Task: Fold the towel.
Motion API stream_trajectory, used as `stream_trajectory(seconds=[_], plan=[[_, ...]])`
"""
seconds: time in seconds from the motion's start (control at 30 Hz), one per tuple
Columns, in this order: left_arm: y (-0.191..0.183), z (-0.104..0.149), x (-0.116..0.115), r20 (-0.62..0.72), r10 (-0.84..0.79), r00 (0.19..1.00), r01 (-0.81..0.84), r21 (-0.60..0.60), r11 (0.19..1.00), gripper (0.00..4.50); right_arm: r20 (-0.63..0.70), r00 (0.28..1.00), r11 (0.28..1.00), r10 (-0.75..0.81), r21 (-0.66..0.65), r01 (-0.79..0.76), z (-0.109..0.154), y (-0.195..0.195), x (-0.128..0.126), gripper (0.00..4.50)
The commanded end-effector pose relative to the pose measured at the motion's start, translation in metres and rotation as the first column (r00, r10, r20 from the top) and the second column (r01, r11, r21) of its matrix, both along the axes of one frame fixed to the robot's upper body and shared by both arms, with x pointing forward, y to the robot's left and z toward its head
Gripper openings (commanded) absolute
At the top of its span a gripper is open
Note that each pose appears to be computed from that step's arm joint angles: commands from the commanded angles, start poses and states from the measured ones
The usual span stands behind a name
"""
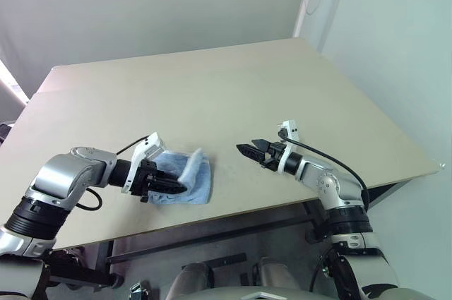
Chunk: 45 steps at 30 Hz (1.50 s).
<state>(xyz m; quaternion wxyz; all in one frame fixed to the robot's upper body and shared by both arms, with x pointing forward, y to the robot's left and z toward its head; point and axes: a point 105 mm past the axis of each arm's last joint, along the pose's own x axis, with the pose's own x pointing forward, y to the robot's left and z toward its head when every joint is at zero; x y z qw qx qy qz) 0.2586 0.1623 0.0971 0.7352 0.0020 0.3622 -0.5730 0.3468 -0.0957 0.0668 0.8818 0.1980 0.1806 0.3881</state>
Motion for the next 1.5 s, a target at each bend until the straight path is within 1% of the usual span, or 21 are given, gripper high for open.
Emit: stream_trajectory(seconds=[0.03,0.13,0.2,0.23,0.3,0.37,0.4,0.47,0.63,0.7,0.77,0.87,0.97,1.1,1.2,1.37,1.43,1.5], plan=[[0.001,0.020,0.006,0.091,0.012,0.996,-0.010,-0.015,1.000,2.89,0.050,0.999,1.000,0.002,-0.001,-0.002,0.012,0.001,0.006,4.50],[0.002,0.036,0.012,0.178,0.029,0.984,-0.021,-0.047,0.999,2.89,0.051,0.999,1.000,0.009,-0.001,-0.009,0.012,0.002,0.006,4.50],[0.004,0.055,0.020,0.308,0.075,0.948,-0.042,-0.112,0.993,2.89,0.054,0.998,1.000,0.022,-0.002,-0.022,0.012,0.003,0.005,4.50],[0.006,0.061,0.022,0.355,0.094,0.930,-0.051,-0.130,0.990,2.89,0.057,0.998,1.000,0.027,0.000,-0.027,0.013,0.004,0.005,4.50],[0.016,0.059,0.027,0.444,0.111,0.889,-0.078,-0.092,0.993,2.89,0.070,0.997,0.999,0.039,0.014,-0.040,0.017,0.006,0.005,4.50],[0.024,0.053,0.031,0.435,0.154,0.887,-0.124,-0.096,0.988,2.89,0.091,0.994,0.997,0.059,0.038,-0.063,0.023,0.009,0.004,4.50],[0.025,0.053,0.036,0.454,0.182,0.872,-0.141,-0.123,0.982,2.89,0.111,0.991,0.996,0.071,0.042,-0.076,0.027,0.011,0.004,4.50],[0.021,0.056,0.048,0.527,0.253,0.811,-0.160,-0.215,0.963,2.89,0.137,0.986,0.994,0.098,0.044,-0.105,0.032,0.015,0.002,4.50],[-0.002,0.028,0.063,0.526,0.287,0.801,-0.148,-0.291,0.945,2.89,0.168,0.973,0.984,0.157,0.062,-0.170,0.038,0.024,-0.005,4.50],[-0.012,0.014,0.065,0.516,0.278,0.810,-0.143,-0.286,0.947,2.89,0.182,0.963,0.973,0.197,0.083,-0.215,0.042,0.026,-0.012,4.50],[-0.021,-0.008,0.052,0.512,0.199,0.835,-0.088,-0.233,0.969,2.89,0.187,0.953,0.962,0.240,0.084,-0.259,0.045,0.028,-0.021,4.50],[-0.024,-0.031,0.034,0.517,0.109,0.849,-0.026,-0.166,0.986,2.89,0.170,0.951,0.959,0.259,0.070,-0.274,0.042,0.027,-0.027,4.50],[-0.020,-0.049,0.027,0.511,0.102,0.853,-0.034,-0.141,0.989,2.89,0.155,0.953,0.961,0.260,0.053,-0.271,0.037,0.027,-0.030,4.50],[-0.014,-0.070,0.025,0.510,0.116,0.852,-0.065,-0.117,0.991,2.89,0.154,0.953,0.963,0.260,0.038,-0.268,0.037,0.027,-0.031,4.50],[-0.015,-0.076,0.029,0.513,0.136,0.848,-0.085,-0.122,0.989,2.89,0.152,0.952,0.961,0.265,0.033,-0.273,0.039,0.025,-0.031,4.50],[-0.022,-0.075,0.034,0.509,0.165,0.845,-0.094,-0.161,0.982,2.89,0.128,0.945,0.952,0.300,0.025,-0.305,0.037,0.025,-0.034,4.50],[-0.023,-0.070,0.031,0.497,0.158,0.853,-0.078,-0.179,0.981,2.89,0.117,0.940,0.945,0.321,0.020,-0.326,0.034,0.027,-0.037,4.50],[-0.018,-0.058,0.033,0.498,0.184,0.848,-0.090,-0.207,0.974,2.89,0.084,0.938,0.939,0.336,0.049,-0.340,0.033,0.030,-0.040,4.50]])
